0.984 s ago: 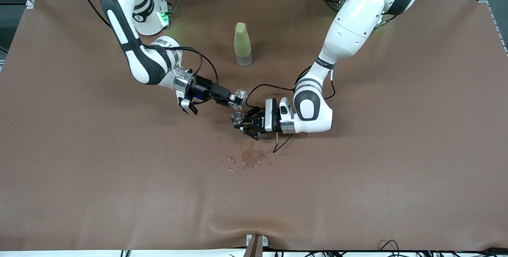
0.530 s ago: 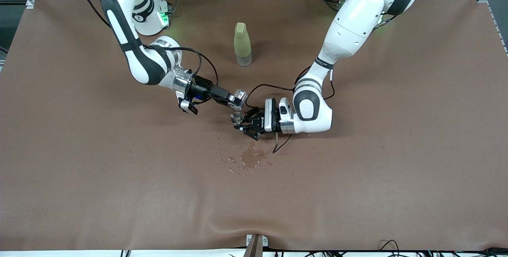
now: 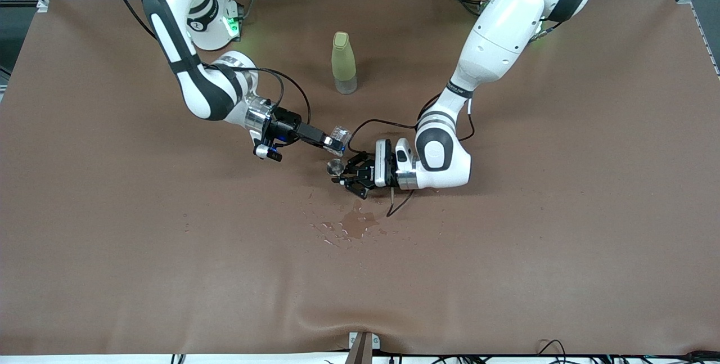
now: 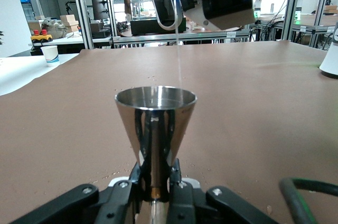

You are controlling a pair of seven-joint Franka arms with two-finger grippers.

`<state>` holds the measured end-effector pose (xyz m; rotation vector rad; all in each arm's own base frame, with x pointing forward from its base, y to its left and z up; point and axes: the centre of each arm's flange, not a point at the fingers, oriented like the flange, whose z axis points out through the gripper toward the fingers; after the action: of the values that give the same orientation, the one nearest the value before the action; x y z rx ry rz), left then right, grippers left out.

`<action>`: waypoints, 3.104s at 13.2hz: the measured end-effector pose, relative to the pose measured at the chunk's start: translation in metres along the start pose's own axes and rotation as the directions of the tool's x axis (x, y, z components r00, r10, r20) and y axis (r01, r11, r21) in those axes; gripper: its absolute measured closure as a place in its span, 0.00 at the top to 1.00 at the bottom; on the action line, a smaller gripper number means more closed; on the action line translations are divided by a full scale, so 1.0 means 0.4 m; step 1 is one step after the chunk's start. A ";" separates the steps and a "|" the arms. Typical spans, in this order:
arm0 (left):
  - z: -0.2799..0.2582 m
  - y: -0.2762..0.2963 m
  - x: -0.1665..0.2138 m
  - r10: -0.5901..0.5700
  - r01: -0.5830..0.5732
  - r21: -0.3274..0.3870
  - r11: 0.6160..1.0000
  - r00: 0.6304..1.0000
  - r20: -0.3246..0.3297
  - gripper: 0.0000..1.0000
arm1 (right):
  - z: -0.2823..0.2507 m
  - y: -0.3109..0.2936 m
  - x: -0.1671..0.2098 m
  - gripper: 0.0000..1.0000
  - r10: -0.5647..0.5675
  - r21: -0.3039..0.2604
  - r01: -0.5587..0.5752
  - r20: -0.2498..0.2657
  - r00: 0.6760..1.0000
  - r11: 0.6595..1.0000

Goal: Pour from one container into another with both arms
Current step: 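Pour liquid from the beaker into the jigger with the right gripper, then tilt the beaker upright and move both grippers apart, then lower the beaker and jigger back onto the table with both grippers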

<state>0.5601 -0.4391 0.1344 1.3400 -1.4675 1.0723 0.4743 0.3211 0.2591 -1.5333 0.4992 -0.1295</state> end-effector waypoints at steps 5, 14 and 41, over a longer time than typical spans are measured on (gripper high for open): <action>-0.004 -0.004 0.000 0.001 -0.001 0.004 1.000 1.000 0.001 0.21 | 0.001 -0.002 0.001 0.50 0.007 0.001 -0.007 0.000 1.000 1.000; -0.109 -0.086 -0.001 0.021 -0.021 0.058 0.998 1.000 0.012 0.21 | -0.192 -0.137 0.233 0.50 -0.354 -0.030 0.372 0.243 0.903 0.928; -1.453 0.030 -0.406 -0.186 0.186 0.050 0.981 0.983 0.000 0.21 | -1.137 0.226 0.876 0.50 -0.981 0.318 0.948 0.178 -0.073 -0.012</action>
<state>0.5821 0.1643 0.1322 1.4837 -1.2974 0.9905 0.5908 -0.2283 0.1093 -1.4577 -1.1172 -1.0074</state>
